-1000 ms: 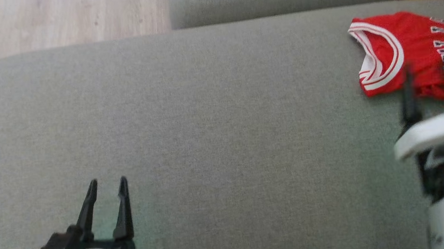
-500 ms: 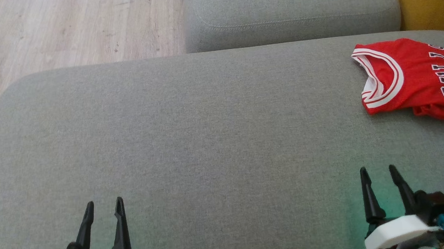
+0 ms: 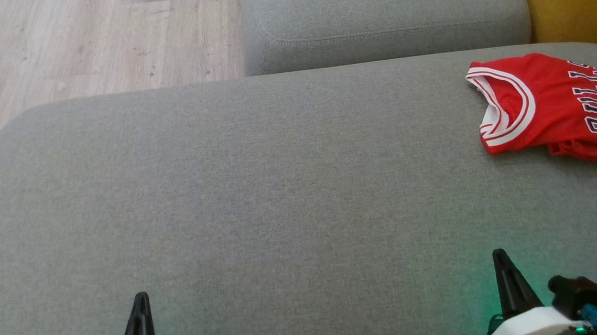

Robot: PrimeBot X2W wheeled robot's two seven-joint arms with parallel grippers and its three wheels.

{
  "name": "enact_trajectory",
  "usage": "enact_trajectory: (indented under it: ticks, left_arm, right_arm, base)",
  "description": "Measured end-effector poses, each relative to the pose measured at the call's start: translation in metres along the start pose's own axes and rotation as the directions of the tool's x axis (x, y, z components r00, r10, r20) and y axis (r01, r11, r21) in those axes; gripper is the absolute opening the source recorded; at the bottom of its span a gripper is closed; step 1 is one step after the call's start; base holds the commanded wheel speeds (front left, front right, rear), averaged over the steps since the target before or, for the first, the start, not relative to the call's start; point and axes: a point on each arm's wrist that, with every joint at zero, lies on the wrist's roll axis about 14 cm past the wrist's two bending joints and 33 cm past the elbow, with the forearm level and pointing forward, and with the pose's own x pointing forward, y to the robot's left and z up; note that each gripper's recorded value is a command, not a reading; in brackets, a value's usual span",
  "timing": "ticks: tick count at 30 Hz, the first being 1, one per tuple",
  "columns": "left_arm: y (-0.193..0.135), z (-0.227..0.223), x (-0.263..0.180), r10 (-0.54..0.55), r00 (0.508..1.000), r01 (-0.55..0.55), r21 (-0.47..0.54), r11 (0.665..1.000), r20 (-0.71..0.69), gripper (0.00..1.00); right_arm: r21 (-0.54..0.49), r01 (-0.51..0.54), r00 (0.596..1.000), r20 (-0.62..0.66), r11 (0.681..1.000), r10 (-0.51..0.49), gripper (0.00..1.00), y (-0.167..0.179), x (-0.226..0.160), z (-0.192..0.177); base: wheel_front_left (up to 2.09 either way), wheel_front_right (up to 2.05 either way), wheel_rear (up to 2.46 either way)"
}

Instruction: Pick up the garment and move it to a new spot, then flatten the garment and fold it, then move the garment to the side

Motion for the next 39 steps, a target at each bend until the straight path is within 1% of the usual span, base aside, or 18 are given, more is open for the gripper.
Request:
enact_trajectory:
  ticks: [9, 19, 29, 39]
  left_arm:
    - [0.002, -0.001, 0.002, 0.02, 1.0, -0.021, -0.107, 0.994, -0.011, 0.0]
    - [0.003, 0.003, 0.005, 0.035, 0.999, -0.036, -0.212, 0.977, -0.012, 0.0]
    - [0.006, 0.007, 0.01, 0.051, 0.999, -0.051, -0.317, 0.947, -0.007, 0.0]
    - [0.005, 0.015, 0.017, 0.054, 0.999, -0.048, -0.42, 0.906, 0.004, 0.0]
  right_arm:
    - [0.116, 0.031, 0.999, 0.003, 0.993, -0.032, 0.0, -0.006, 0.001, 0.003]
    - [0.232, 0.064, 0.998, 0.003, 0.971, -0.067, 0.0, -0.013, 0.001, 0.006]
    - [0.344, 0.083, 0.996, 0.004, 0.935, -0.09, 0.0, -0.018, 0.002, 0.01]
    - [0.452, 0.088, 0.994, 0.015, 0.888, -0.106, 0.0, -0.022, 0.006, 0.018]
  base:
    - [0.0, 0.0, 0.0]
    - [0.0, 0.0, 0.0]
    - [0.0, 0.0, 0.0]
    - [0.0, 0.0, 0.0]
